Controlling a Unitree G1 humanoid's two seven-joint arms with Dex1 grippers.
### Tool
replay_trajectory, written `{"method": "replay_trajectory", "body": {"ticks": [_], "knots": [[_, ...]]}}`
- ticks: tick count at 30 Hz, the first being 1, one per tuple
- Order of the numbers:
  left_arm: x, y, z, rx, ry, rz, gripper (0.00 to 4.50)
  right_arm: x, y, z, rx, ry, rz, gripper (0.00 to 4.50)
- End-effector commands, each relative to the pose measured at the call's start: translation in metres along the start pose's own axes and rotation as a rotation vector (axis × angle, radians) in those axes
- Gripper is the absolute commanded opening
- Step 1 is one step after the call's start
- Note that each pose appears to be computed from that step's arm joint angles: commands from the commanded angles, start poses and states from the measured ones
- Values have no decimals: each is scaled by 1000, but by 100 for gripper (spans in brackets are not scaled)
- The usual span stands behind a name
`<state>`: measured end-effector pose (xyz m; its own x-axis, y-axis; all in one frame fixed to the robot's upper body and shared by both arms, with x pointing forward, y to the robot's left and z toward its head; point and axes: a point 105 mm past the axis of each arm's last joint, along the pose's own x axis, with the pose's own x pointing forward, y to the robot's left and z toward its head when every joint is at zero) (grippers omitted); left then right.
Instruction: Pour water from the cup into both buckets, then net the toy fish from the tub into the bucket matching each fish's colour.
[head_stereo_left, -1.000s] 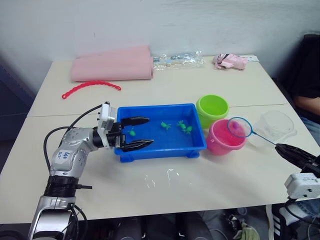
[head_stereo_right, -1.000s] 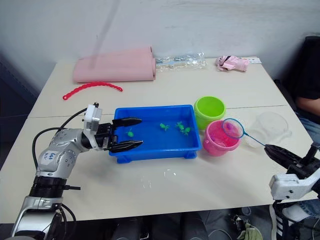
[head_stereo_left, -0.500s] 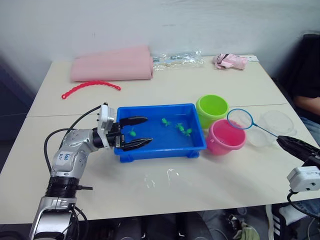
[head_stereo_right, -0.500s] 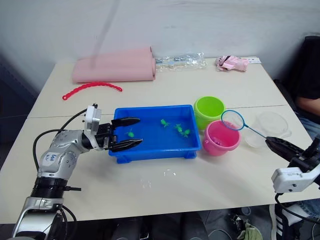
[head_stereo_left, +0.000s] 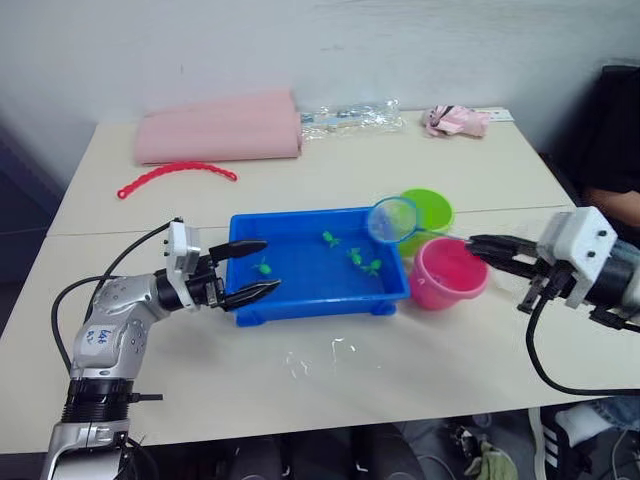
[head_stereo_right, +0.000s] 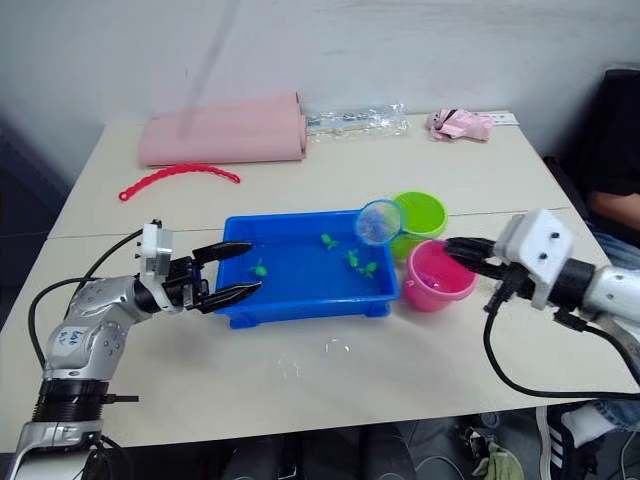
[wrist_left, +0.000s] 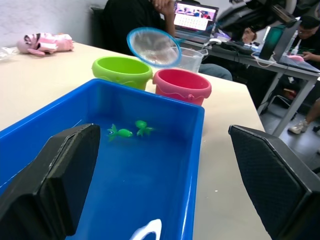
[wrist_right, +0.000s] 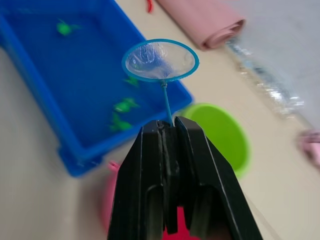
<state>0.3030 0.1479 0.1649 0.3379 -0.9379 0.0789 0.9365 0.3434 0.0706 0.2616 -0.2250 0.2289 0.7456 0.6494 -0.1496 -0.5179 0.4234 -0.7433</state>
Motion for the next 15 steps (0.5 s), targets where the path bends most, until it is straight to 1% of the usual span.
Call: {"method": "replay_trajectory", "body": {"ticks": [1, 4, 6, 8, 11, 13, 15], "knots": [[-19, -7, 16, 71, -10, 61, 447, 49, 46, 26, 715, -40, 253, 0], [-20, -9, 16, 72, -8, 75, 447, 58, 53, 20, 832, 78, 275, 0], [-20, -9, 17, 73, -9, 85, 447, 62, 51, 17, 902, 127, 259, 0], [-21, -10, 17, 73, -8, 89, 447, 66, 47, 17, 921, 152, 258, 0], [-21, -12, 17, 71, -6, 93, 447, 69, 44, 13, 916, 270, 289, 0], [-20, -12, 17, 72, -7, 96, 447, 76, 39, 16, 922, 284, 309, 0], [-19, -11, 18, 78, -9, 99, 447, 81, 35, 18, 934, 335, 346, 0]]}}
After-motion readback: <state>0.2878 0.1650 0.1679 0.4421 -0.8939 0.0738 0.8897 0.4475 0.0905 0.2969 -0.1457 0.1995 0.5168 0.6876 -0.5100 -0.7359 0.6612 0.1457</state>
